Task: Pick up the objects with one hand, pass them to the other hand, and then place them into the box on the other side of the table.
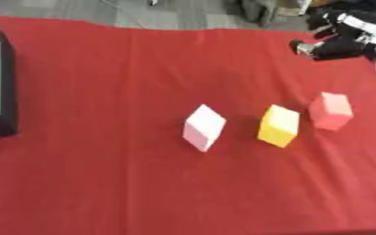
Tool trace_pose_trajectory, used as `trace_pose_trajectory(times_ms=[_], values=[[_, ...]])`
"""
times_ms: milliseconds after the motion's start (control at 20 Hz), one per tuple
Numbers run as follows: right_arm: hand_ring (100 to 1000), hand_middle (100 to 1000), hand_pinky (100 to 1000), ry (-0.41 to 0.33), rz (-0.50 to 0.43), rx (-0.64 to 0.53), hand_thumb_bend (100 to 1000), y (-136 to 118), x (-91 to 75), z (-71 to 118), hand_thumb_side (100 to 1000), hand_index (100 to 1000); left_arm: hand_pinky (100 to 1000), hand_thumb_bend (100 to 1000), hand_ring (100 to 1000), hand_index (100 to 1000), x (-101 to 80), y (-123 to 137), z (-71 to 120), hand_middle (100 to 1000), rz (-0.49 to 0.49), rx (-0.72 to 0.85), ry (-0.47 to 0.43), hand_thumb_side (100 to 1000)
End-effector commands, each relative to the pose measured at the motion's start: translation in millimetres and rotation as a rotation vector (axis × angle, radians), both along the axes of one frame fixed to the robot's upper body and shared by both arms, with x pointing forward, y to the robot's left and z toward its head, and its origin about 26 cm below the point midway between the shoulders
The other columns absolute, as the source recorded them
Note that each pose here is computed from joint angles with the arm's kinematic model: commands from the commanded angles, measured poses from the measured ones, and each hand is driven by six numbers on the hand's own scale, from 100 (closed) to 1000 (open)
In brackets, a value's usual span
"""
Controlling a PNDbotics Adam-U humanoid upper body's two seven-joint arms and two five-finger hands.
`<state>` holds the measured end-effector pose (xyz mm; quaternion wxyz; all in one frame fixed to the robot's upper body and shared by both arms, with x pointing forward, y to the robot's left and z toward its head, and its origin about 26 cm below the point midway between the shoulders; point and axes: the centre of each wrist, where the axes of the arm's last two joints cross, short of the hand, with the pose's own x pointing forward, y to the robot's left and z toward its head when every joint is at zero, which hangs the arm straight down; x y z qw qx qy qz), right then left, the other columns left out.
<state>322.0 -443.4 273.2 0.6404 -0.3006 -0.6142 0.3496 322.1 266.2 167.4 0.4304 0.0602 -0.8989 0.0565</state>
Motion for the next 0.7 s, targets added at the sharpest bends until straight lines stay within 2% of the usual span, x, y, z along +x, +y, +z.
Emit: trace_pose_trajectory(times_ms=[50,450,700], values=[[918,928,956,0.031,0.008,-0.083,290,-22.0,-3.5,23.7,241,925,818,340,660,823,-1.3,6.5,7.7,815,0.016,0.032,-0.020,795],[923,910,960,0.108,-0.024,-0.127,320,-48.6,-3.3,30.1,107,919,817,337,659,823,-1.0,6.6,7.1,815,0.020,0.038,-0.010,799],[938,911,958,0.203,-0.025,-0.191,355,-55.7,-6.4,22.3,100,921,817,336,659,823,-1.2,7.9,7.7,815,0.024,0.044,-0.011,799]])
